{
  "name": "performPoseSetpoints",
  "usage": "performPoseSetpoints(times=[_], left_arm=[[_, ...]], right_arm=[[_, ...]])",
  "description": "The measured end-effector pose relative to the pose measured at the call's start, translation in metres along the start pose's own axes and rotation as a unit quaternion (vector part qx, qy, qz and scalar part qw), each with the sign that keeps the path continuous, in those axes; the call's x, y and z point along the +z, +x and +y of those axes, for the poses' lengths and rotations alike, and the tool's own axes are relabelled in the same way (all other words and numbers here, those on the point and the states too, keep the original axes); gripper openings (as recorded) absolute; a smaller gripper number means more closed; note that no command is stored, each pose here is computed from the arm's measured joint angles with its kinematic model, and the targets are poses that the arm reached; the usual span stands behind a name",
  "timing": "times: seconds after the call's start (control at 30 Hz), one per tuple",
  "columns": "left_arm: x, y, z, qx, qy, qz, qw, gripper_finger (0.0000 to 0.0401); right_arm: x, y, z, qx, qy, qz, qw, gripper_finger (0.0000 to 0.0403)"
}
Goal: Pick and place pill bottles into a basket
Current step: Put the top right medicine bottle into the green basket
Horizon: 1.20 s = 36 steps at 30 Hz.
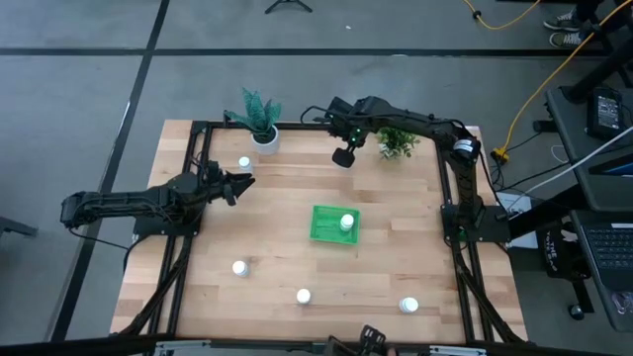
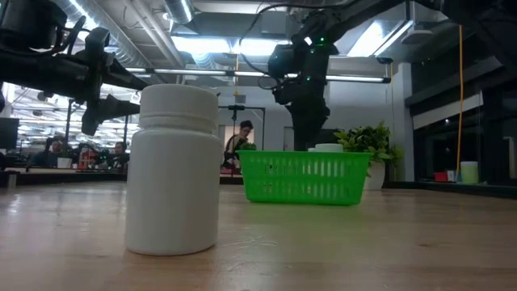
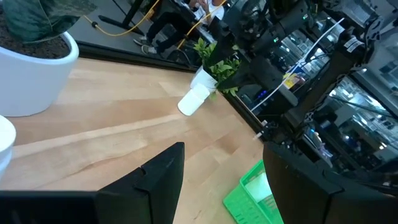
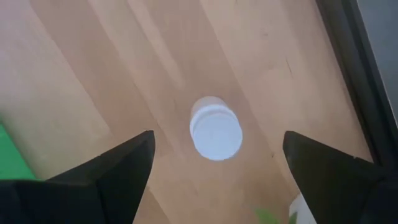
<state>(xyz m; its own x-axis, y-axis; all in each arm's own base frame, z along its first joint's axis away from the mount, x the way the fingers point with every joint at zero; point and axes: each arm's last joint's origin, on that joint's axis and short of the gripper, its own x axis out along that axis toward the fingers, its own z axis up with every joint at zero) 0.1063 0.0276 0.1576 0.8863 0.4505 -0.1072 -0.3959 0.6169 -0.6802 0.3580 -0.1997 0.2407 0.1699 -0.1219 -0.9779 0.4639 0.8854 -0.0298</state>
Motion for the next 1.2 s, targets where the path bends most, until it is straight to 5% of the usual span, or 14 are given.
performPoseSetpoints(times=[0.47, 0.9, 1.2], left_arm=[[0.0, 0.0, 0.0, -0.005, -0.003, 0.006, 1.0, 0.0212], [0.0, 0.0, 0.0, -0.001, 0.002, 0.002, 1.0, 0.0212], [0.0, 0.0, 0.0, 0.003, 0.003, -0.003, 1.0, 0.0212]], right_arm=[[-0.017, 0.041, -0.001, 0.001, 0.004, 0.055, 0.998, 0.0356], [-0.013, 0.043, -0.001, 0.0, 0.004, 0.028, 1.0, 0.0353], [-0.013, 0.042, -0.001, 0.0, 0.004, 0.03, 1.0, 0.0274]])
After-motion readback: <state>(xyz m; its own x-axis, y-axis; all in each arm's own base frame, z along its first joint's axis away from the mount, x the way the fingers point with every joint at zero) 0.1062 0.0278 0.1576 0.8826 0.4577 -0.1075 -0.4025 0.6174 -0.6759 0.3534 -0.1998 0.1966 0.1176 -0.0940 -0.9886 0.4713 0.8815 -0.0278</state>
